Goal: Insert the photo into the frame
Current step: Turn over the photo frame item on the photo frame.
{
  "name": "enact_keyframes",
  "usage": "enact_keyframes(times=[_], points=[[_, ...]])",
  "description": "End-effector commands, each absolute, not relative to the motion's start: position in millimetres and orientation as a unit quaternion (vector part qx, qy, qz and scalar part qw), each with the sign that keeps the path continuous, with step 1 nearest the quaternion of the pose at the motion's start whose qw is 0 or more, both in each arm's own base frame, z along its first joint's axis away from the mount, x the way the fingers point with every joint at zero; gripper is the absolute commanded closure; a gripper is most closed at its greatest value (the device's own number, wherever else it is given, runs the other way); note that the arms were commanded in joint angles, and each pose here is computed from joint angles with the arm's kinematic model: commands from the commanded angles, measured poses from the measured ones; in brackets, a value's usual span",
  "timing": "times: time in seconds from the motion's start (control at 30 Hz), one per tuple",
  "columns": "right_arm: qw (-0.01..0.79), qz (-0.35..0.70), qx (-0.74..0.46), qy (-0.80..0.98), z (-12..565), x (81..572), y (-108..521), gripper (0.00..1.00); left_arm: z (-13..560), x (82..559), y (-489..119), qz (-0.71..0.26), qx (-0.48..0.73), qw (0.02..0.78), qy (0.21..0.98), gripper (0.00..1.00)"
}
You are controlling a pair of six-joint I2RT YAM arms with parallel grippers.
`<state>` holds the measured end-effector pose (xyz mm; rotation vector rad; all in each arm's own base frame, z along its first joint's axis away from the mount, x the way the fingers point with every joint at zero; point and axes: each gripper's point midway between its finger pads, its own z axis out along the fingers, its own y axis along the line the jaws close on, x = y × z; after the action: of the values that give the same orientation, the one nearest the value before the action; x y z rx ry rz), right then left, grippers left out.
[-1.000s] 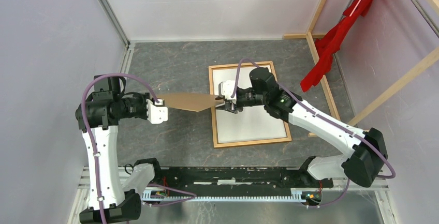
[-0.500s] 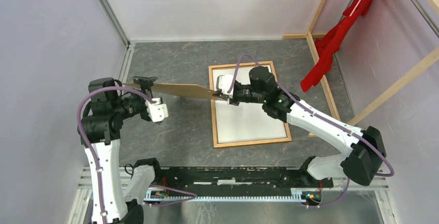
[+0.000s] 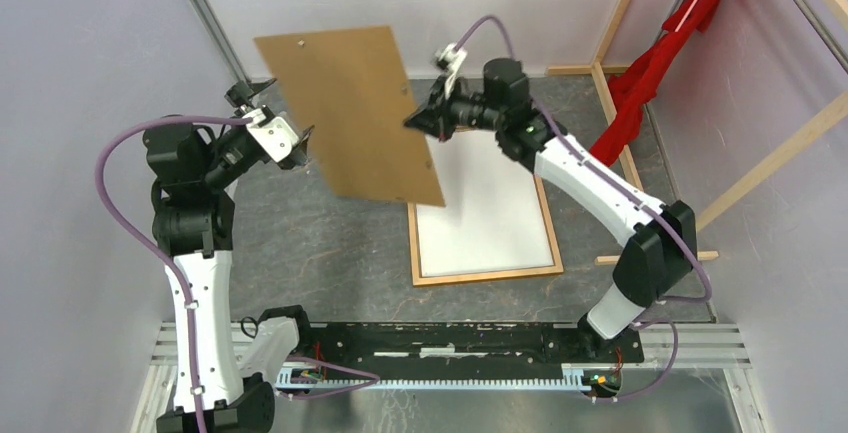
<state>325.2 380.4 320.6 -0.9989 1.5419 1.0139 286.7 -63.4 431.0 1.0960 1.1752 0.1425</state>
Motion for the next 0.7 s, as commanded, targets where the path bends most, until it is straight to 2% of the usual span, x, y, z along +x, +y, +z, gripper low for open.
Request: enact_keyframes(times=[0.0,0.13,0.27,0.37,0.5,0.67], points=[[0.509,0.508,-0.309,0.623,390.4,359.3,354.4,1.00,460.9,269.2,-76.6,0.021,0.464,0.724,0.510,0.00],[0.458,0.532,-0.284,0.654,374.6,368.8,342.0,1.00,484.5,275.3,-66.8,0.037,0.410,0.759,0.504,0.00],[0.392,0.573,-0.229,0.682,367.2,379.1,314.9,1.00,485.5,287.0,-62.3,0.013,0.379,0.754,0.536,0.00],[0.353,0.600,-0.195,0.691,366.5,377.1,295.5,1.00,464.9,299.4,-60.0,-0.011,0.371,0.728,0.577,0.00],[0.339,0.609,-0.179,0.694,367.6,370.0,267.5,1.00,415.9,307.8,-59.7,-0.039,0.392,0.668,0.632,0.00],[0.335,0.574,-0.155,0.731,338.4,365.2,227.1,1.00,358.3,308.3,-57.8,-0.058,0.399,0.623,0.670,0.00]])
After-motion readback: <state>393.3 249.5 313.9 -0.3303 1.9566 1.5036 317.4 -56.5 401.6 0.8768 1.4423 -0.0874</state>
